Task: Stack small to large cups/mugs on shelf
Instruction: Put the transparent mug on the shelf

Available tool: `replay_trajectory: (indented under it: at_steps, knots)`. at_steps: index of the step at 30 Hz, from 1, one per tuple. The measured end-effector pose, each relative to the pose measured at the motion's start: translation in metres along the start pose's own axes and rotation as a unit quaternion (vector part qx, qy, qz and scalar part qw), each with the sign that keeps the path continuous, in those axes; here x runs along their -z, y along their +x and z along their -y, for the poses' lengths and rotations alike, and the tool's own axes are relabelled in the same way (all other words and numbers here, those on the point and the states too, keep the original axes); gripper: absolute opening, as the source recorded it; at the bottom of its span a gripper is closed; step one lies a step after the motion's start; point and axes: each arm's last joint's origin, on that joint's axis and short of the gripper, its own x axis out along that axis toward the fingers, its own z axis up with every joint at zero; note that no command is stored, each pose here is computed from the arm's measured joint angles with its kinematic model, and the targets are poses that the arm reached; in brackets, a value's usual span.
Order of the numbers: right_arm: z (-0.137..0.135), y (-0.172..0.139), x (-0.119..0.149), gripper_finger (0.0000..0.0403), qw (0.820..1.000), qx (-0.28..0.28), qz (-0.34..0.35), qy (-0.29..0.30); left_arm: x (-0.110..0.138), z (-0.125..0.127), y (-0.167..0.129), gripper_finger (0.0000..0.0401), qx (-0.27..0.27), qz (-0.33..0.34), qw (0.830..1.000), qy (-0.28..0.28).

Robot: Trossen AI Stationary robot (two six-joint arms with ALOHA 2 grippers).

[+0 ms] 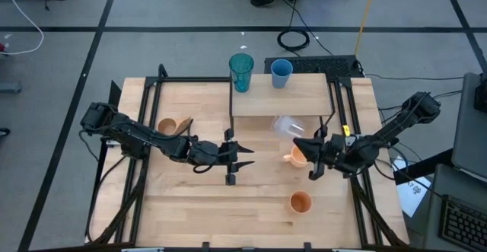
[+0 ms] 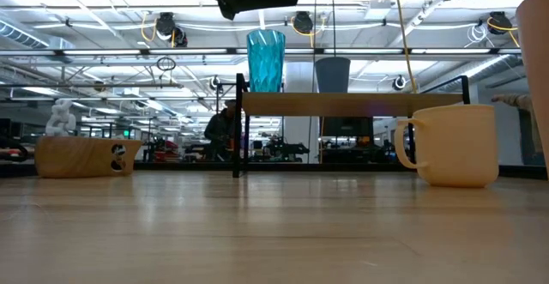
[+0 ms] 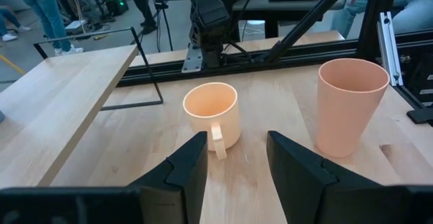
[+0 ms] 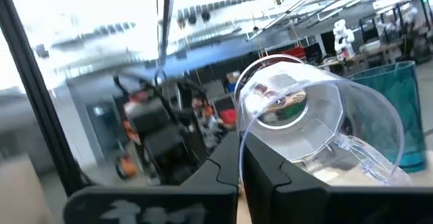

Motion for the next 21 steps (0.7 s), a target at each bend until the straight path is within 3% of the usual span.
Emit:
replay_trajectory:
  at_steps: [7, 21]
  knots:
    - [0.005, 0.007, -0.004, 0.0, 0.997, -0.018, 0.013, 0.069, -0.001, 0.0, 0.0, 0.0154, 0.0, 0.005, 1.0, -0.003]
    - [0.012, 0.013, -0.003, 0.0, 1.0, 0.004, 0.01, 0.019, -0.002, 0.005, -0.002, 0.0154, 0.007, 0.009, 1.0, -0.001]
